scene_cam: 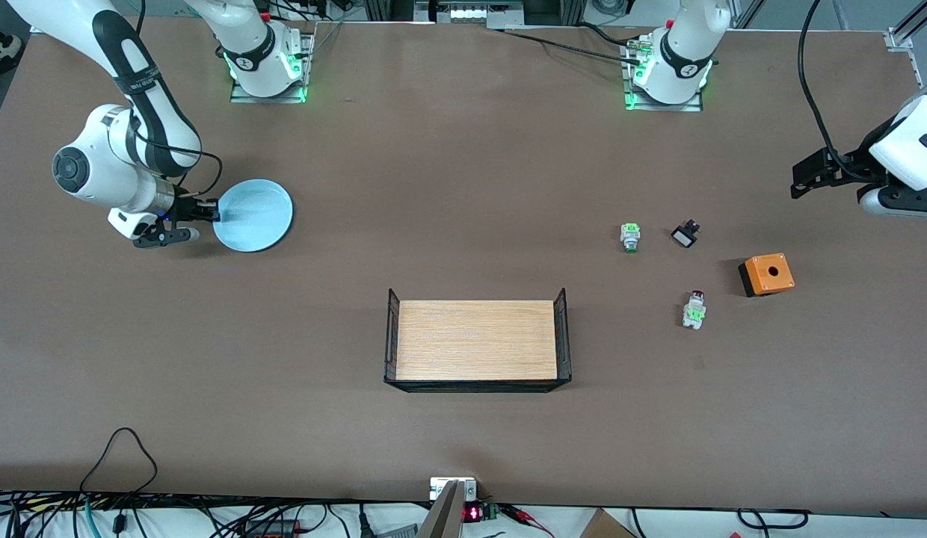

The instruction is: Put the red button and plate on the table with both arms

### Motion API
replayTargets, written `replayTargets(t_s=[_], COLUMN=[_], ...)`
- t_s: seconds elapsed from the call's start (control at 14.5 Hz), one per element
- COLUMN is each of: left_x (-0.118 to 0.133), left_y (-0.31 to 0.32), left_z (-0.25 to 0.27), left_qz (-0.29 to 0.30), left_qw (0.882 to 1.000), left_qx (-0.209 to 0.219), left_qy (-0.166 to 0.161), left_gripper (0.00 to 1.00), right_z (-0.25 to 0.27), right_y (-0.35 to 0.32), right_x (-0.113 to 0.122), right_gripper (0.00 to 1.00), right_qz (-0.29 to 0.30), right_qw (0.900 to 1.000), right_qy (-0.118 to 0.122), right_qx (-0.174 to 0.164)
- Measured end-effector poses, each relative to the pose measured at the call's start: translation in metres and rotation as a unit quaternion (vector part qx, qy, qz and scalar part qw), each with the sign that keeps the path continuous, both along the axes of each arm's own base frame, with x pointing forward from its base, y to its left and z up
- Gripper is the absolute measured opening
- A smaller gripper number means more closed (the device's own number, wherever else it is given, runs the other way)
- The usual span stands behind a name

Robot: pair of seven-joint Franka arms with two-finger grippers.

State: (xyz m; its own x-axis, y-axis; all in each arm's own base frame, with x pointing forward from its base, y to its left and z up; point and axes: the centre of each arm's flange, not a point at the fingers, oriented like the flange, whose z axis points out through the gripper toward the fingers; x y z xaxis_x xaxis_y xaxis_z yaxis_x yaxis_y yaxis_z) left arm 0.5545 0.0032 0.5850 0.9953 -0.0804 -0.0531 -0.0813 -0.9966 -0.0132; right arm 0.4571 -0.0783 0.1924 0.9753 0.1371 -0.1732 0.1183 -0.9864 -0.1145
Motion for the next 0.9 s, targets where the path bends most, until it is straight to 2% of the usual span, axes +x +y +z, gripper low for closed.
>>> replayTargets(t_s=[0.14,0.21,0.55,0.69,0.9], left_x=[0.000,0.000,0.000,0.000,0.000], left_y=[0.000,0.000,0.000,0.000,0.000], left_z=[0.000,0.000,0.000,0.000,0.000], left_qz=[0.000,0.000,0.000,0.000,0.000], left_qw=[1.000,1.000,1.000,1.000,1.000], left_qx=[0.000,0.000,0.000,0.000,0.000], left_qy=[0.000,0.000,0.000,0.000,0.000], left_gripper=[1.00,1.00,1.00,1.00,1.00], right_z=[0.014,0.025,0.096,0.128,0.168], right_y=[0.000,0.000,0.013,0.031,0.063], right_x=[0.009,0.014,0.051,0.071,0.093], right_gripper=[0.37,0.51,0.99,1.00,1.00], right_qz=[0.001,0.000,-0.028,-0.043,-0.052], right_qw=[1.000,1.000,0.999,0.999,0.998], right_qy=[-0.012,-0.012,0.018,0.028,0.025], right_qx=[-0.001,0.001,0.010,0.006,0.000])
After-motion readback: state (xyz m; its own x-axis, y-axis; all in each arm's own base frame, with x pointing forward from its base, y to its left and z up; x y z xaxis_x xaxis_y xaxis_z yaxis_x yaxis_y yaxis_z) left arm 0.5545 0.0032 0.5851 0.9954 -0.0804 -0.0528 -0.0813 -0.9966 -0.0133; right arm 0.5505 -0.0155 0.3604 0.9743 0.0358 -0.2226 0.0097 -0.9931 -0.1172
